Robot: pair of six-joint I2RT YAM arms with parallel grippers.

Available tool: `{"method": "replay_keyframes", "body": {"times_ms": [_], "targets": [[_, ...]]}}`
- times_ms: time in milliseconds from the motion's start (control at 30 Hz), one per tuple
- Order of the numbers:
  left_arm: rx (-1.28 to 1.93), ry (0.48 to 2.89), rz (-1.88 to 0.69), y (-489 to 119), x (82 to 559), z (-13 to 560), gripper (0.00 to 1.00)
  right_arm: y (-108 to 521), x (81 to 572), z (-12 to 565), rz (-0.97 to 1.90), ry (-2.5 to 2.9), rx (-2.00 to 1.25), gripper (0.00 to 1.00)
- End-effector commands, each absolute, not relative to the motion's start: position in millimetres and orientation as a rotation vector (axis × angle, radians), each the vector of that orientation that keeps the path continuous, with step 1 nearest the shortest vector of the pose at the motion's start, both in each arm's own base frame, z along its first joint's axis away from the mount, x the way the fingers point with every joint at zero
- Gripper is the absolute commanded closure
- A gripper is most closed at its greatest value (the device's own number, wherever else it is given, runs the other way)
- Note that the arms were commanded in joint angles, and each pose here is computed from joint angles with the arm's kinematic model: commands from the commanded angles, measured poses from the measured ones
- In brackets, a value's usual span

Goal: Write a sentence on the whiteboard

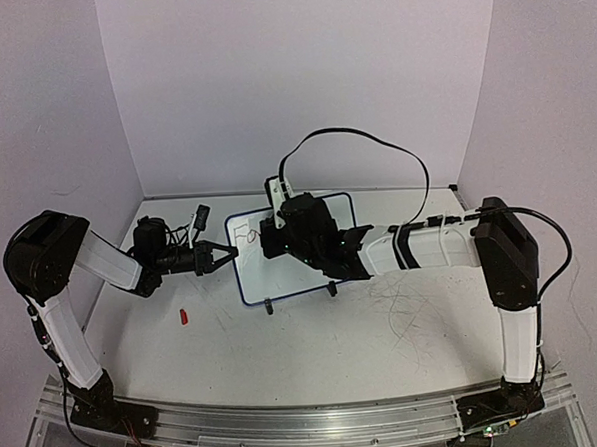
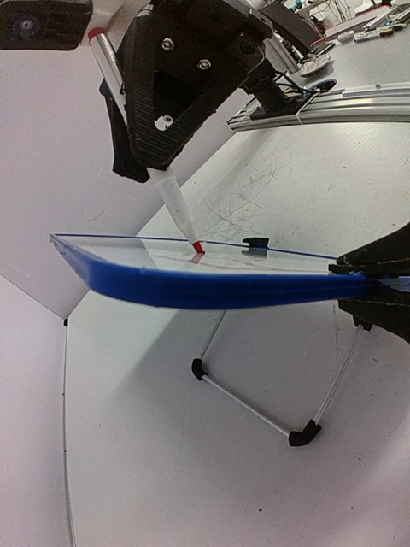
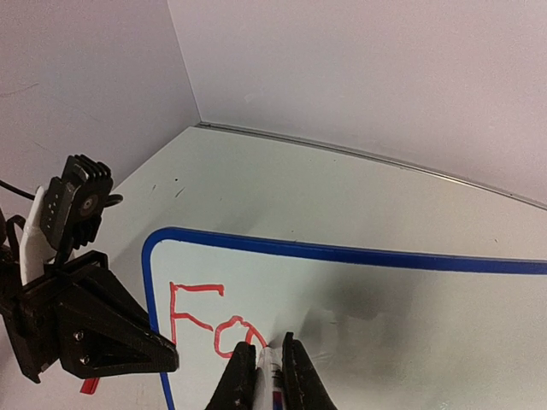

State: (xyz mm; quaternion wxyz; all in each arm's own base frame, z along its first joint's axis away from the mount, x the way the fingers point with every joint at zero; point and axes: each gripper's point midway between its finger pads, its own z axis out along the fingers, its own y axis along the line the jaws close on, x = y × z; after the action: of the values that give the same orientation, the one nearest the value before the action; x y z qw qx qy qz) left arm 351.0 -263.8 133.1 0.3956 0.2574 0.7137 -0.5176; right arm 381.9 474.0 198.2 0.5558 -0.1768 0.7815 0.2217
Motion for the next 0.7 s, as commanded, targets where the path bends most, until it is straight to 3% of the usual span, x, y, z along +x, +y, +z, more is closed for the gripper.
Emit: {"method": "replay_keyframes", "body": {"times_ms": [0,667], "targets": [[0.697,1.760,-1.279,-266.3,350.7,146.2,1.00,458.0,388.8,205.2,0.492,1.847,-0.373,1.00],[0.697,1.762,-1.274,-266.0,350.5,146.4,1.00,460.2,383.5,202.6,0.499,1.862,-0.369,1.00]]}}
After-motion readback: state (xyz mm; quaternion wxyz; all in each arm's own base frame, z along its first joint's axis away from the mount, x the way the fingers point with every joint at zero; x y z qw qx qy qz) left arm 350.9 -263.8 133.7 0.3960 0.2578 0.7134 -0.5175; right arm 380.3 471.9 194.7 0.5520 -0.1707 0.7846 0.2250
